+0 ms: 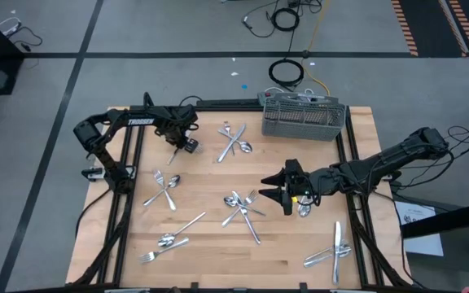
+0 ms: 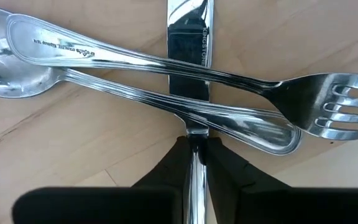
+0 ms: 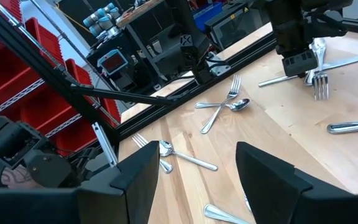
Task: Sort silverware
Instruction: Put the silver knife into the silverware basket
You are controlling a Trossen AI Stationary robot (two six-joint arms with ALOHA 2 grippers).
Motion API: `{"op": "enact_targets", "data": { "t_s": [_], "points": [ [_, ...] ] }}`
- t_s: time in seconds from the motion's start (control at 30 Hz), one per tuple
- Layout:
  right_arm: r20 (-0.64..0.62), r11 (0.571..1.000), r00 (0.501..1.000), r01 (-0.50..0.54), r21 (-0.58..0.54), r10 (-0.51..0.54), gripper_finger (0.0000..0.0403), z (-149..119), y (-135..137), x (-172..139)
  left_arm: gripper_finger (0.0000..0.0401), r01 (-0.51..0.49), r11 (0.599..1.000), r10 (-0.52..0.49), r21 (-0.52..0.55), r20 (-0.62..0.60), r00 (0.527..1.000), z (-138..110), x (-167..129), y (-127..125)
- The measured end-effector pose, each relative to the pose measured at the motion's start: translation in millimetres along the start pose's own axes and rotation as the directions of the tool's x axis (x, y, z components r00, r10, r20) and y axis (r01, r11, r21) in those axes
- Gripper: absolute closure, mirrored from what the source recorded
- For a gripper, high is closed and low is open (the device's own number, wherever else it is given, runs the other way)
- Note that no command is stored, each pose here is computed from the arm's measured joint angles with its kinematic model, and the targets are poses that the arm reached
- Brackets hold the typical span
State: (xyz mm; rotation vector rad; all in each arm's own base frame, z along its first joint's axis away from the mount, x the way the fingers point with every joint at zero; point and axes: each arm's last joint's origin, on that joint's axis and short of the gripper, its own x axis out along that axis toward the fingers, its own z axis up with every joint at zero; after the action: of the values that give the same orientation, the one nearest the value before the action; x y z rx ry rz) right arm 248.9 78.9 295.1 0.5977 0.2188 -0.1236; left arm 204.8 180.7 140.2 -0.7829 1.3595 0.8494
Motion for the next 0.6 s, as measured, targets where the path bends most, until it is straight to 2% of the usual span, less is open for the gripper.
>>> {"op": "enact_targets", "data": {
  "t_s": [0.4, 0.6],
  "points": [
    [-0.012, 1.000, 1.000, 0.011, -0.011, -0.011, 0.0200, -1.3, -1.1, 0.0, 0.0361, 0.002, 1.000, 0.000, 0.030, -0.081, 0.997, -2.4, -16.6, 0.7],
    [-0.012, 1.000, 1.000, 0.011, -0.010, -0.011, 0.0200, -1.3, -1.1, -0.1, 0.0360, 0.004, 1.000, -0.002, 0.031, -0.075, 0.997, -1.7, -17.1, 0.3]
  ]
}}
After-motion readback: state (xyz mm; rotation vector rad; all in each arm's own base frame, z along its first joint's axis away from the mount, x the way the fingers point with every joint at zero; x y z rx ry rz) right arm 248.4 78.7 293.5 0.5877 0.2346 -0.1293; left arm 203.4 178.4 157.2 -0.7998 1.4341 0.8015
